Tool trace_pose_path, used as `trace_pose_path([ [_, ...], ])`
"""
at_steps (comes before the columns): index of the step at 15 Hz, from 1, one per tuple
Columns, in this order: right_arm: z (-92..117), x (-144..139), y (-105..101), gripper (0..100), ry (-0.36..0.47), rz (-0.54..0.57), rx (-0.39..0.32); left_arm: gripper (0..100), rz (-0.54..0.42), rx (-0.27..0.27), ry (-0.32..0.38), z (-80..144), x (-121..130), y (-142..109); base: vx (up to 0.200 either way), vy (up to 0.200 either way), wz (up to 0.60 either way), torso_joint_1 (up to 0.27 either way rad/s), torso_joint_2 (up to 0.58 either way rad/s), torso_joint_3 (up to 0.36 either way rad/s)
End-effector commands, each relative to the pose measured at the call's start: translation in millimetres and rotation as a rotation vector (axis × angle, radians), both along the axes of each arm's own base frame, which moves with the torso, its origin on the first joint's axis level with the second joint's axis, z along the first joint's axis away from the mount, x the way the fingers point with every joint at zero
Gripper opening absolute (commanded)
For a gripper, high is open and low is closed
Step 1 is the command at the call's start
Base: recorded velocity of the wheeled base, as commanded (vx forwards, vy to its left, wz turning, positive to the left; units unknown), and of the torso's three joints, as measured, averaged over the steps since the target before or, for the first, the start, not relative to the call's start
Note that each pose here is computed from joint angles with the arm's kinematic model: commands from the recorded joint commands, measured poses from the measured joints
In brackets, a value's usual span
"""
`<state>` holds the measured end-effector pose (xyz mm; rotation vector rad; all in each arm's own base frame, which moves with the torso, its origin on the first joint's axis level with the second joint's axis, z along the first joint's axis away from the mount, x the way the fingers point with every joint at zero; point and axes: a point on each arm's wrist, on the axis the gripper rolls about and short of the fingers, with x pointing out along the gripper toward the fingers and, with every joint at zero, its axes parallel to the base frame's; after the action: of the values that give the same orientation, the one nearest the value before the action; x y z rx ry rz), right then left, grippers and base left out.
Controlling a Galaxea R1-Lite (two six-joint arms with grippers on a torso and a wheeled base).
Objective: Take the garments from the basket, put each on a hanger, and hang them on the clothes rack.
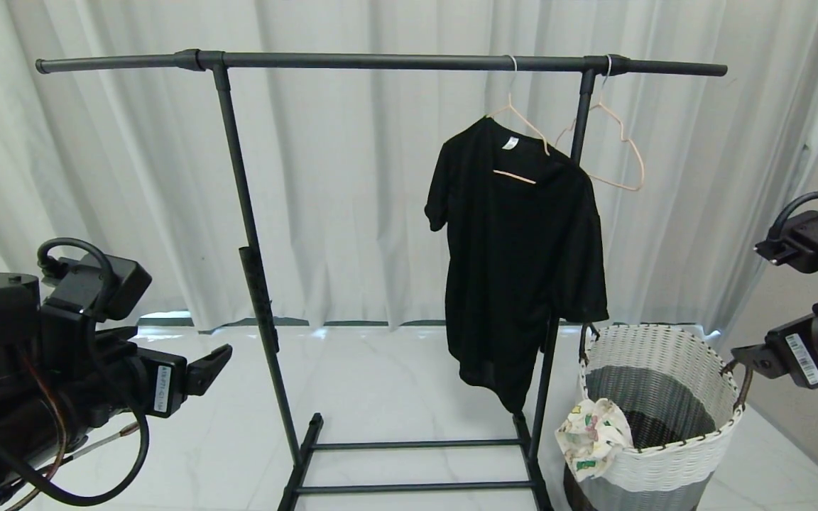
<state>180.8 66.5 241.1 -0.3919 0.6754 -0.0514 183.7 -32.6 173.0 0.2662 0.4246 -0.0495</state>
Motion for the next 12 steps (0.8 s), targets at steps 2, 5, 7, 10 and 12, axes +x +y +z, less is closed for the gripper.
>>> trace_pose_path([
  [2,-19,1,-6,100,0.009,-0.011,-0.022,100,-0.002,-0.003,0.003,0,0,-1,0.000,0.000,0.00,-0.083,0.16,0.119],
  [5,-56,13,-10,100,0.040,0.010,-0.051,100,-0.009,-0.003,0.006,-1,0,-2,0.133,0.000,0.00,-0.020,0.04,0.033],
  [7,-81,24,-8,100,0.070,0.035,-0.057,100,-0.018,-0.001,0.006,-1,0,-4,0.200,0.000,0.00,-0.007,0.01,0.007],
  [10,-113,40,-3,100,0.116,0.056,-0.071,100,-0.031,0.003,0.021,-4,3,-7,0.200,0.000,0.00,-0.001,0.01,0.004],
  [12,-132,48,-1,100,0.171,0.071,-0.077,100,-0.031,0.004,0.027,-4,7,-7,0.200,0.000,0.00,0.005,0.01,0.000],
])
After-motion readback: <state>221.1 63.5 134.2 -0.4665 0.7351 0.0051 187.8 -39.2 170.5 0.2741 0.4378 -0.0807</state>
